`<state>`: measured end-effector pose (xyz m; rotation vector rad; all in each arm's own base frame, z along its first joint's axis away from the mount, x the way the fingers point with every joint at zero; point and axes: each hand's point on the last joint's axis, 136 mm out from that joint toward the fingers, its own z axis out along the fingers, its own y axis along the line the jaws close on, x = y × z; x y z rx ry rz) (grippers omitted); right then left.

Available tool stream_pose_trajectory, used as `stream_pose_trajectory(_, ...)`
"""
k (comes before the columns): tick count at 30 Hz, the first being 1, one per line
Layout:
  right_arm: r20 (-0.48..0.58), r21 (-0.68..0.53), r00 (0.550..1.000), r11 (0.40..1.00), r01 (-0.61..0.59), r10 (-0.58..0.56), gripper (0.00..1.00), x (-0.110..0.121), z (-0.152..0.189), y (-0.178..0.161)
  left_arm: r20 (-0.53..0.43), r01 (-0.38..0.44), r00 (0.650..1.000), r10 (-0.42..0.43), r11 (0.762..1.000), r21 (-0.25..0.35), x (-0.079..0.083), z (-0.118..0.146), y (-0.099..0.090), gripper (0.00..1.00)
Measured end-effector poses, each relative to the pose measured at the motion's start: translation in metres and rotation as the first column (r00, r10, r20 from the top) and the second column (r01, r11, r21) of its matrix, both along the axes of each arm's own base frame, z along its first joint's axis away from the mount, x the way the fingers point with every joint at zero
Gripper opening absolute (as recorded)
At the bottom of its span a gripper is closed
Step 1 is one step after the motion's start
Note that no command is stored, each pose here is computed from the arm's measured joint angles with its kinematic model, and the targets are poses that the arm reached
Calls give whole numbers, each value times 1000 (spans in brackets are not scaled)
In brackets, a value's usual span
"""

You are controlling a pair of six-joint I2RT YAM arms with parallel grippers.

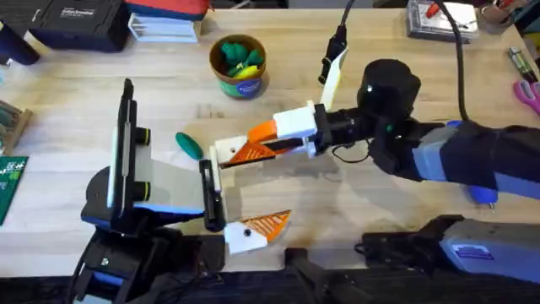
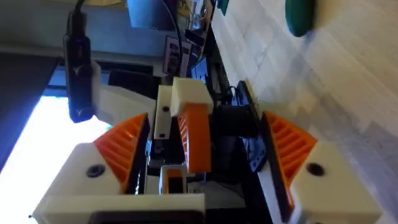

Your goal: Pick up the gripper from the table and insert it into the empty holder that is missing its gripper. Then pick up a screw, insert it into the mounting hole, and use the screwdriver to tighten it. Finally, clean up the table by picking up the vegetable and placing it into the bucket.

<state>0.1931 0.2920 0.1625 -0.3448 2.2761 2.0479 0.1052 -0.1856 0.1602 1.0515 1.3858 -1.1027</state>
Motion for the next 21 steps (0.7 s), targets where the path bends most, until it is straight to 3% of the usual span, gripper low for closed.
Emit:
stream_pose_trajectory(7, 5, -8, 999, 999, 51, -51, 992, 12, -2, -5, 0, 0, 1000, 0, 1000, 0, 0, 0, 0, 985)
stream_pose_trajectory(15, 45, -60, 961, 959, 276, -273, 993, 82, 0, -49, 2, 0, 1000, 0, 1000, 0, 0, 0, 0, 985)
stream_pose_trajectory(21, 67, -187, 943, 924, 334, -327, 993, 115, 7, -69, 3, 1, 1000, -1, 1000, 1, 0, 0, 0, 985)
